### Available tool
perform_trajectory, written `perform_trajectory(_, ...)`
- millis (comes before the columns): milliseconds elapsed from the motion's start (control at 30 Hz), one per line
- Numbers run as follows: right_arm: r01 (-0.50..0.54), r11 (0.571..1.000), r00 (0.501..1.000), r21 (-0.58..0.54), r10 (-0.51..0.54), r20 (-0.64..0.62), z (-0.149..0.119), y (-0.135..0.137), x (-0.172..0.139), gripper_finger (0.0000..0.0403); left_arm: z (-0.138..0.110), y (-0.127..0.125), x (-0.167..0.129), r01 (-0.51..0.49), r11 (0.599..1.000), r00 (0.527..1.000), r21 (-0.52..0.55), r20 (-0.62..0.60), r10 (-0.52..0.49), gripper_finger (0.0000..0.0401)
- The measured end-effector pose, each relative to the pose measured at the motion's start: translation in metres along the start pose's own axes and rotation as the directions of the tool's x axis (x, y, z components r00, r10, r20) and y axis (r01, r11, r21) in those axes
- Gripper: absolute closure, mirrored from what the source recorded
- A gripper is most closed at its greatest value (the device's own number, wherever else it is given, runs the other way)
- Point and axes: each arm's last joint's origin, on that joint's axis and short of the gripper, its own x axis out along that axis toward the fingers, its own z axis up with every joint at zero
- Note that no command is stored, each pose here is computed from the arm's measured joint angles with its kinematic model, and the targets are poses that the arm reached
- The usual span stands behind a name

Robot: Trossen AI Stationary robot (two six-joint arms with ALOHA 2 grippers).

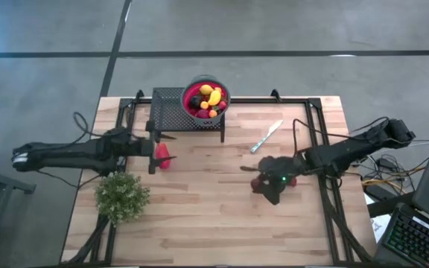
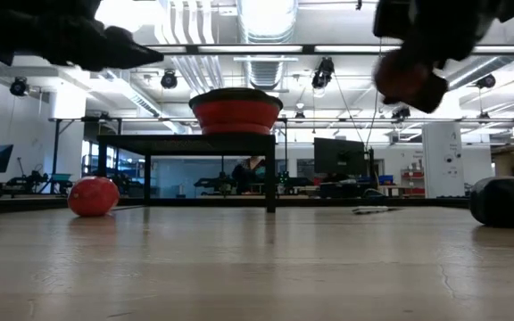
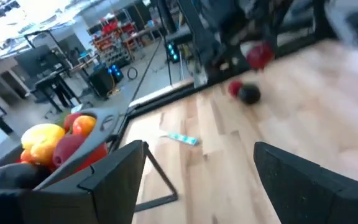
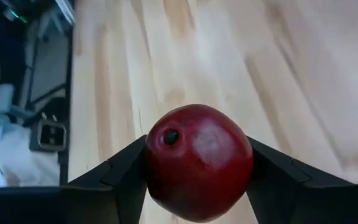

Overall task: Pick & Place Fruit
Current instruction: Put the red pomegranate into the red gray strainer bowl on the shelf

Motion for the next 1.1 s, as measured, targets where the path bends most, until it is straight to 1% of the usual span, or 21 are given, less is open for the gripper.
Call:
perform_trajectory(100, -0.027, 0.999, 0.996, -0.043, 0.030, 0.087, 0.013, -0.002, -0.001, 0.0181, 0.003, -0.001, 0.002, -0.051, 0.995, 0.999, 0.083, 0.006, 0.051, 0.0089)
perform_trajectory(200, -0.039, 0.997, 0.982, -0.061, 0.050, 0.181, 0.026, -0.007, -0.003, 0.0179, 0.010, -0.001, 0.003, -0.114, 0.978, 0.993, 0.176, 0.045, 0.108, 0.0089)
perform_trajectory(300, -0.045, 0.997, 0.958, -0.067, 0.062, 0.281, 0.041, -0.014, -0.006, 0.0181, 0.015, 0.000, 0.004, -0.180, 0.951, 0.983, 0.251, 0.087, 0.163, 0.0089)
perform_trajectory(433, -0.042, 0.993, 0.909, -0.113, 0.085, 0.408, 0.059, -0.020, -0.013, 0.0187, 0.021, 0.002, 0.004, -0.237, 0.916, 0.969, 0.322, 0.147, 0.199, 0.0089)
perform_trajectory(600, -0.073, 0.987, 0.855, -0.142, 0.135, 0.501, 0.074, -0.026, -0.020, 0.0179, 0.021, 0.002, 0.008, -0.246, 0.885, 0.968, 0.394, 0.151, 0.201, 0.0089)
perform_trajectory(700, -0.082, 0.985, 0.825, -0.153, 0.153, 0.543, 0.079, -0.027, -0.024, 0.0177, 0.023, 0.003, 0.012, -0.271, 0.858, 0.961, 0.436, 0.177, 0.213, 0.0089)
perform_trajectory(800, -0.088, 0.982, 0.798, -0.167, 0.169, 0.578, 0.084, -0.027, -0.027, 0.0180, 0.025, 0.004, 0.019, -0.267, 0.840, 0.963, 0.473, 0.170, 0.210, 0.0089)
perform_trajectory(967, -0.087, 0.977, 0.767, -0.195, 0.191, 0.612, 0.087, -0.026, -0.031, 0.0185, 0.043, 0.011, 0.040, -0.255, 0.830, 0.967, 0.497, 0.156, 0.203, 0.0089)
perform_trajectory(1100, -0.085, 0.974, 0.754, -0.209, 0.200, 0.626, 0.089, -0.026, -0.032, 0.0179, 0.056, 0.017, 0.063, -0.229, 0.834, 0.973, 0.502, 0.128, 0.190, 0.0089)
